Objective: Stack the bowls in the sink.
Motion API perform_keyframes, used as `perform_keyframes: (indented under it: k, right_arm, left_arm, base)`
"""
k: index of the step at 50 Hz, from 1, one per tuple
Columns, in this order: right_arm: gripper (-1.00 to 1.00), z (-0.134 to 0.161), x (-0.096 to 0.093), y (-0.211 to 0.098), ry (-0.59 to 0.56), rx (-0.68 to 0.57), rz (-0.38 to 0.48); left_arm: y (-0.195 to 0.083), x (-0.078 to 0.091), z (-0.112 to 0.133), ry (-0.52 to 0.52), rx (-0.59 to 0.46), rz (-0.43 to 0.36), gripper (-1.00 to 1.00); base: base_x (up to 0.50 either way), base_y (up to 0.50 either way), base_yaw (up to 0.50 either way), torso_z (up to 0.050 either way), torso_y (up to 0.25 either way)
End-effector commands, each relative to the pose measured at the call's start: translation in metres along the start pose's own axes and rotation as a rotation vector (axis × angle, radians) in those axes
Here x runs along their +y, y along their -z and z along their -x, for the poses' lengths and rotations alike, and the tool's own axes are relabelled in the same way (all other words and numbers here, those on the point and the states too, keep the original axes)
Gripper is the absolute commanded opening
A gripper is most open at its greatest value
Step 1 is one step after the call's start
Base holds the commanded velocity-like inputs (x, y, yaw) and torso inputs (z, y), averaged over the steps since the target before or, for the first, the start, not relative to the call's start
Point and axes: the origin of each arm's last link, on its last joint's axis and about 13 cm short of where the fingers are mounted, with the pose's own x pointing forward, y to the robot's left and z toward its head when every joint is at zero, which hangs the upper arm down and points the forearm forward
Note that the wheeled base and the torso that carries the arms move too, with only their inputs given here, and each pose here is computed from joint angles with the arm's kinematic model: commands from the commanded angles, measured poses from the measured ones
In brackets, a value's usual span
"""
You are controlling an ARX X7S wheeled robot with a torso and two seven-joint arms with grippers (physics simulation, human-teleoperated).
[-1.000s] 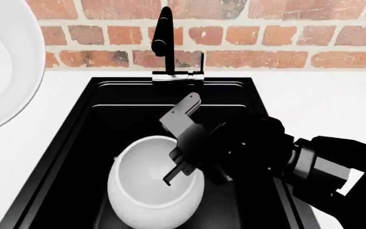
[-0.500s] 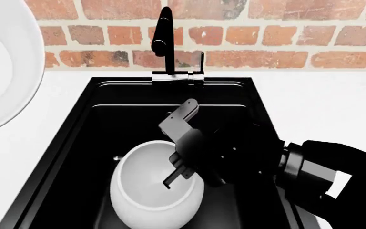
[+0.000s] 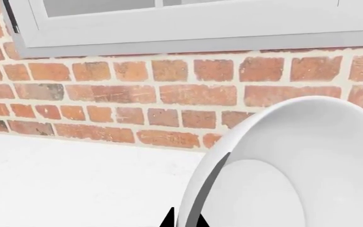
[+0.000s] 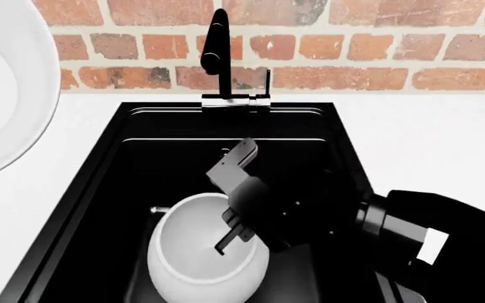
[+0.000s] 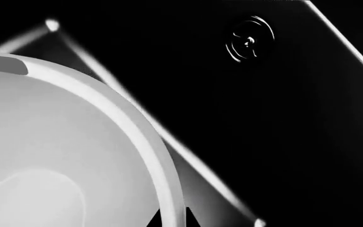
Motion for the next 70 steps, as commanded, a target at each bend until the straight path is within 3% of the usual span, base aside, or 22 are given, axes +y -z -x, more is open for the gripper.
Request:
perform_keyframes:
  k: [1,32,33,56,70]
  right_arm:
    - [-1.0,-0.005,0.002,-0.001,0.01,0.002,0.018]
    - [-1.0,-0.014,0.008,0.002,0.007,0.036,0.064]
    - [1.0,-0.013,0.008,0.002,0.007,0.033,0.077]
    - [1.0,0.035,-0.016,-0.022,0.063,-0.057,0.072]
    - [1.0,0.074,-0.021,-0.028,0.03,-0.152,0.067]
  left_arm:
    - [-0.001,0.001,0.003,-0.005,-0.021,0.012,-1.0]
    - [0.0,0.002,0.003,-0.002,-0.018,0.015,-1.0]
    - [0.0,0.002,0.003,-0.002,-0.018,0.015,-1.0]
    - [-0.001,0.001,0.003,0.001,-0.021,0.015,-1.0]
    - [-0.003,-0.001,0.003,0.007,-0.024,0.013,-1.0]
  base:
    - [0.0,0.0,0.0,0.0,0.0]
    - [0.0,0.0,0.0,0.0,0.0]
    - [0.0,0.0,0.0,0.0,0.0]
    - [0.0,0.0,0.0,0.0,0.0]
    - [0.0,0.0,0.0,0.0,0.0]
